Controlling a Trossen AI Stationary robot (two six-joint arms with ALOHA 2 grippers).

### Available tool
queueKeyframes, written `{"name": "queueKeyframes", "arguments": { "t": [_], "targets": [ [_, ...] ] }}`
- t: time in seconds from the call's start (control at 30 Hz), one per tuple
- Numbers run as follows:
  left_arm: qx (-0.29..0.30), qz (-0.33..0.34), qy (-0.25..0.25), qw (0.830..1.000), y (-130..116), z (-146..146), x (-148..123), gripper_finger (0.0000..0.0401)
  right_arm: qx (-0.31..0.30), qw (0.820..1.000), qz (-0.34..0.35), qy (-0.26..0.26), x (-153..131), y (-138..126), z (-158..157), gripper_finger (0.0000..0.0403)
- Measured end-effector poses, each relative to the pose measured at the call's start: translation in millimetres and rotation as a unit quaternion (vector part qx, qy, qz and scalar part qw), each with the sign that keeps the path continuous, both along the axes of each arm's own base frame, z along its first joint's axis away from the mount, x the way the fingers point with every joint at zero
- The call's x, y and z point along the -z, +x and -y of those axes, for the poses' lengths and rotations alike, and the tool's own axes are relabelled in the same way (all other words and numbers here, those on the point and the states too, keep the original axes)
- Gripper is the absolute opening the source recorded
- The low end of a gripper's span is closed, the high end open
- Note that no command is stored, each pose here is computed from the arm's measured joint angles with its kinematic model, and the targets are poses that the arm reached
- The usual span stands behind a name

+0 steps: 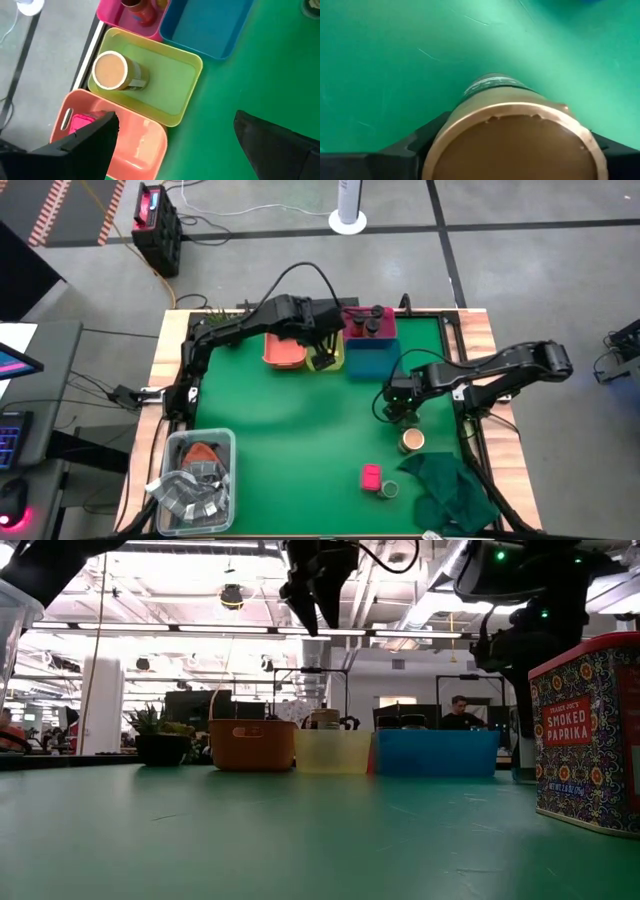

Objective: Sort spices by type
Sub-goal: Put the top brown seasoning bottle into the yellow bin

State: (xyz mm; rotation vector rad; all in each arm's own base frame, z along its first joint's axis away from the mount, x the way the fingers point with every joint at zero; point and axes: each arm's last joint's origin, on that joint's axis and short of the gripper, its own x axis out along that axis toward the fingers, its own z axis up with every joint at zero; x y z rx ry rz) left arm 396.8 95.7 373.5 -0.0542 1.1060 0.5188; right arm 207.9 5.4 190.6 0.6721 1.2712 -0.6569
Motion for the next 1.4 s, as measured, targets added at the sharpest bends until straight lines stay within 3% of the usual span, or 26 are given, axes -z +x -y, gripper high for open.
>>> {"name": "queueKeyframes", "arguments": {
  "t": [0.23, 0.47, 0.63, 0.73, 0.87, 1.03, 1.23, 1.4],
  "targets": [
    [0.026, -0.033, 0.014, 0.999, -6.0, -10.4, 0.5, 0.038, -0.02, 1.0, 0.013, -0.001, -9.0, 9.0, 2.3, 0.0306],
    [0.055, -0.087, 0.006, 0.995, -12.0, 0.1, 12.2, 0.0379, -0.063, 0.994, 0.092, -0.02, -55.3, 31.6, 9.1, 0.0306],
    [0.084, -0.037, 0.016, 0.996, -17.2, 11.1, 33.5, 0.0368, -0.056, 0.987, 0.146, -0.038, -89.1, 42.0, 20.7, 0.0306],
    [0.068, -0.003, 0.017, 0.998, -38.8, 13.9, 49.2, 0.0362, -0.055, 0.984, 0.164, -0.049, -101.2, 44.6, 28.1, 0.0306],
    [0.005, 0.069, 0.003, 0.998, -81.4, 15.1, 60.3, 0.0358, -0.06, 0.973, 0.213, -0.066, -109.4, 52.3, 35.3, 0.0306],
    [-0.059, 0.176, -0.002, 0.983, -129.1, 22.1, 59.1, 0.0357, -0.048, 0.957, 0.278, -0.075, -110.2, 71.5, 54.7, 0.0306],
    [-0.096, 0.269, 0.037, 0.958, -170.8, 29.6, 45.7, 0.0357, -0.06, 0.958, 0.267, -0.09, -101.0, 108.1, 82.4, 0.0306],
    [-0.11, 0.266, 0.053, 0.956, -187.6, 32.4, 46.2, 0.0357, -0.073, 0.961, 0.247, -0.104, -97.5, 146.9, 106.5, 0.0306]
  ]
}}
